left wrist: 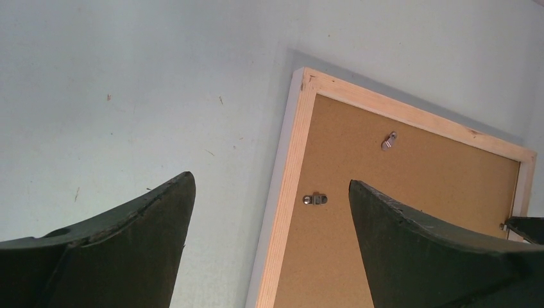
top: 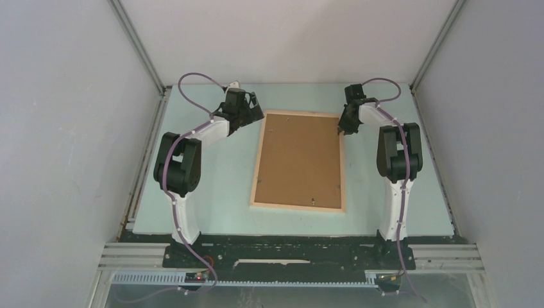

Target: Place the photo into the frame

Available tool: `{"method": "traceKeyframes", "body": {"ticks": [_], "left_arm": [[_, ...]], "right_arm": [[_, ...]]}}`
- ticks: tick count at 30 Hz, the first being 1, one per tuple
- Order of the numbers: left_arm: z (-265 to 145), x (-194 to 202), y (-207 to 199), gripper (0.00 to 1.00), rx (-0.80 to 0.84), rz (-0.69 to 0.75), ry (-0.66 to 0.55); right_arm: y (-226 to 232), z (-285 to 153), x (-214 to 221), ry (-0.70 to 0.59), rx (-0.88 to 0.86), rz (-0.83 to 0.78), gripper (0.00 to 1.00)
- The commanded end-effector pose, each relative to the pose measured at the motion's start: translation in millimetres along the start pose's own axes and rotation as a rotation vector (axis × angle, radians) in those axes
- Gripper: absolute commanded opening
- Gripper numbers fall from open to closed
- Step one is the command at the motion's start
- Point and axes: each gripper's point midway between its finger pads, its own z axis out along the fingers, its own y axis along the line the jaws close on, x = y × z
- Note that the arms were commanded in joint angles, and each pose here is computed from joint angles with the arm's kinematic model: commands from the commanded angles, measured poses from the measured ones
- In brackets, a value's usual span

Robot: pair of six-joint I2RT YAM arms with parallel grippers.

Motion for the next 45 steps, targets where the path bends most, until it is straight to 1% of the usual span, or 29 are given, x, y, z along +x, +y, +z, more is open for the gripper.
{"method": "traceKeyframes", "body": {"ticks": [1,3,7,9,11,16,18,22,25,30,33,35,39,42,45], "left_arm": [[-19,-23,-12,0.96,0.033,0.015,-0.073],[-20,-19,-13,0.97,0.043,0.019,-0.06],[-19,-10,-11,0.98,0.04,0.035,-0.029],[-16,-3,-11,0.98,0.032,0.051,0.005],[-12,5,-10,0.98,0.0,0.068,0.035],[-1,19,-25,0.96,-0.028,0.13,0.107],[3,25,-25,0.91,-0.036,0.125,0.136],[3,33,-25,0.9,-0.025,0.116,0.164],[7,40,-26,0.8,-0.017,0.115,0.195],[16,53,-25,0.69,-0.03,0.121,0.266],[22,59,-25,0.69,-0.034,0.11,0.295],[26,59,-20,0.64,-0.077,0.104,0.306],[32,59,-12,0.61,-0.15,0.1,0.326],[36,53,-12,0.61,-0.164,0.088,0.303],[41,53,-14,0.57,-0.164,0.08,0.306]], "right_arm": [[1,-1,-5,-0.027,-0.009,0.011,0.15],[4,-2,-6,-0.028,-0.024,0.009,0.18],[9,-4,-9,-0.036,-0.055,0.003,0.36],[12,-4,-11,-0.037,-0.073,0.0,0.41],[11,-4,-11,-0.033,-0.079,0.003,0.44],[15,-4,-10,-0.021,-0.113,0.002,0.45],[15,-2,-10,-0.018,-0.117,0.001,0.45],[15,-1,-10,-0.014,-0.123,0.002,0.45],[15,-2,-10,-0.014,-0.126,0.0,0.44],[15,-3,-10,-0.013,-0.128,0.0,0.43],[17,-3,-9,-0.011,-0.134,-0.001,0.42],[17,-3,-8,-0.007,-0.135,-0.002,0.42],[19,-5,-7,-0.01,-0.134,-0.012,0.41],[21,-4,-5,-0.005,-0.139,-0.015,0.4],[21,-4,-5,-0.003,-0.138,-0.017,0.4]]}}
